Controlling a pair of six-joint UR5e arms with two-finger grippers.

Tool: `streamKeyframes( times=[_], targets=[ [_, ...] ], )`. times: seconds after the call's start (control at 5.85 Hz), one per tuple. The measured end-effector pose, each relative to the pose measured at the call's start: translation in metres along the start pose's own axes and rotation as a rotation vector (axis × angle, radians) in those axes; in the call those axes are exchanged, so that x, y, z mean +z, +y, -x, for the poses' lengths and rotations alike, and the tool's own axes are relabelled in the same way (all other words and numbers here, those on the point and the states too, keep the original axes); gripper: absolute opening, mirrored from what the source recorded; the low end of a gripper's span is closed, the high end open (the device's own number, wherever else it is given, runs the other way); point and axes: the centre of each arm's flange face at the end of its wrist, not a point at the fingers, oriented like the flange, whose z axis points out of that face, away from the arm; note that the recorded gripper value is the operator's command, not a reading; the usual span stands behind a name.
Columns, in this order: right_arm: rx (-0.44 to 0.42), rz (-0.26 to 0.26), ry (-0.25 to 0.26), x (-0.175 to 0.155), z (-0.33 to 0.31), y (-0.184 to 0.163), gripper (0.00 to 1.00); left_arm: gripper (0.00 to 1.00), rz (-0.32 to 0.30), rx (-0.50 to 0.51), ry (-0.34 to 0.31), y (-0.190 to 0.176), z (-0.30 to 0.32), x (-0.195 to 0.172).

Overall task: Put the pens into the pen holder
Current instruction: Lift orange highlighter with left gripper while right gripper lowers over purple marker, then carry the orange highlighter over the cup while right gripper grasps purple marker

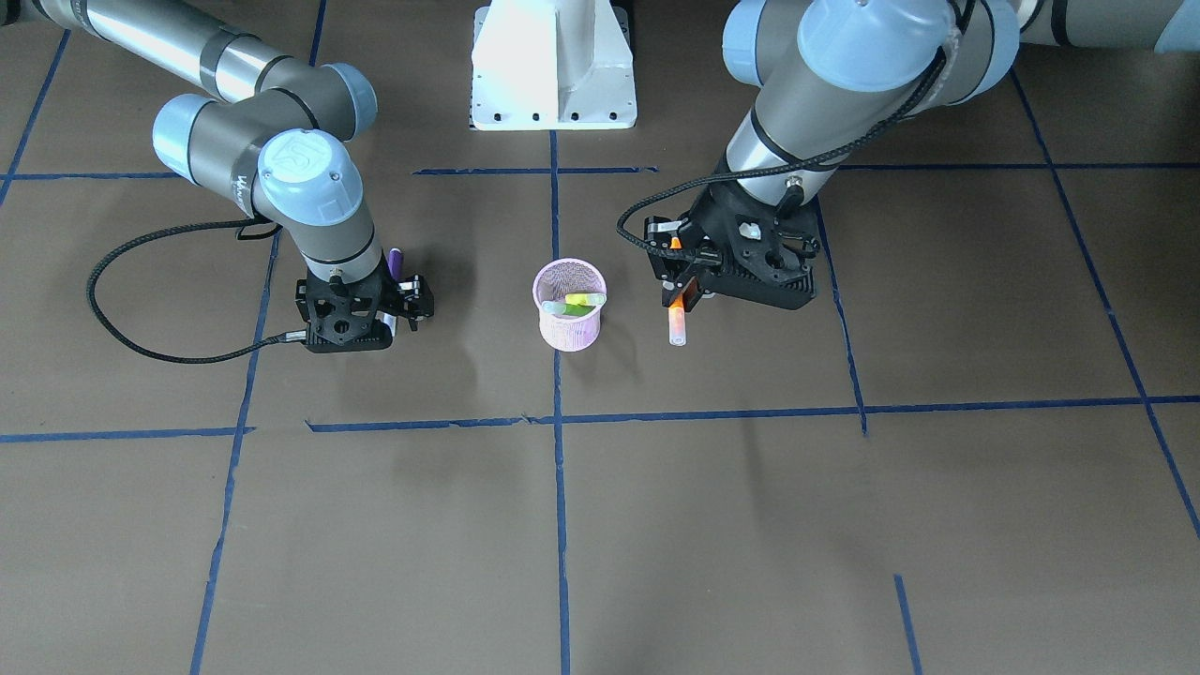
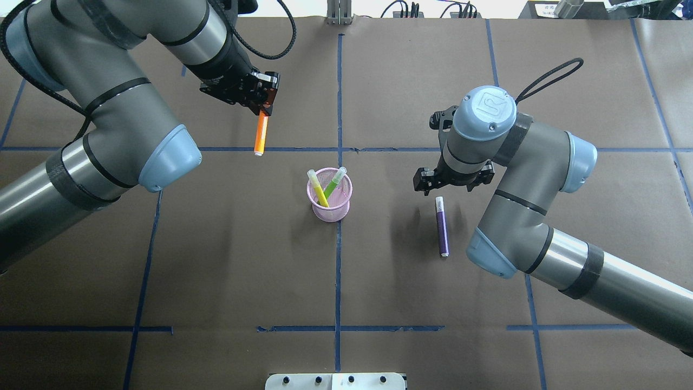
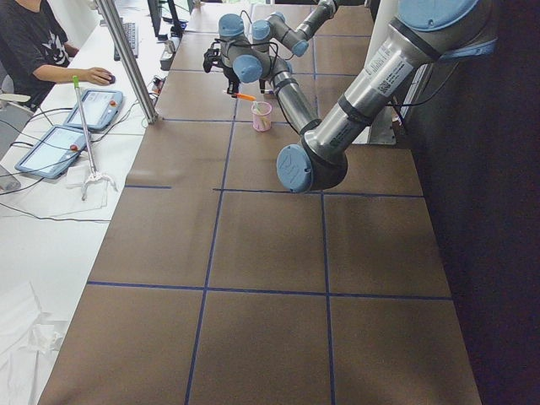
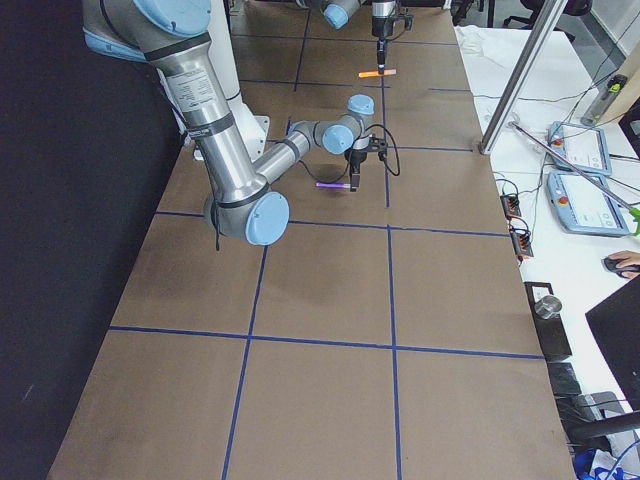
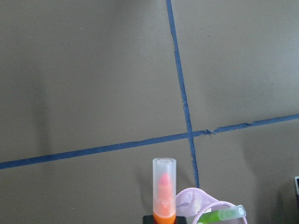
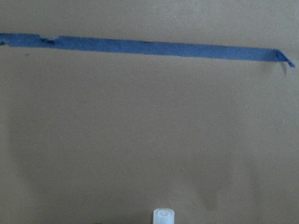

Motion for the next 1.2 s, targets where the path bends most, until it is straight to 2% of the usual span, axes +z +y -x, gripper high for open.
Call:
streamKeyframes(
  times=[0.34, 0.68, 0.85, 1.2],
  targets=[
    [0.023, 0.031, -0.035, -0.005, 0.006, 0.012, 1.00, 0.00, -0.007, -0.005, 0.008, 0.000, -0.003, -0.001],
    [0.021, 0.059, -0.020, 0.010, 0.002, 0.025, 1.00, 0.00, -0.014, -0.012, 0.021, 0.000, -0.005, -0.001],
    [0.023, 0.068, -0.008, 0.017, -0.004, 0.028, 1.00, 0.00, -0.035, -0.005, 0.061, -0.001, -0.007, 0.003],
    [0.021, 0.068, -0.013, 0.016, -0.002, 0.029, 1.00, 0.00, -0.103, 0.068, 0.180, -0.002, -0.009, 0.007]
  ],
)
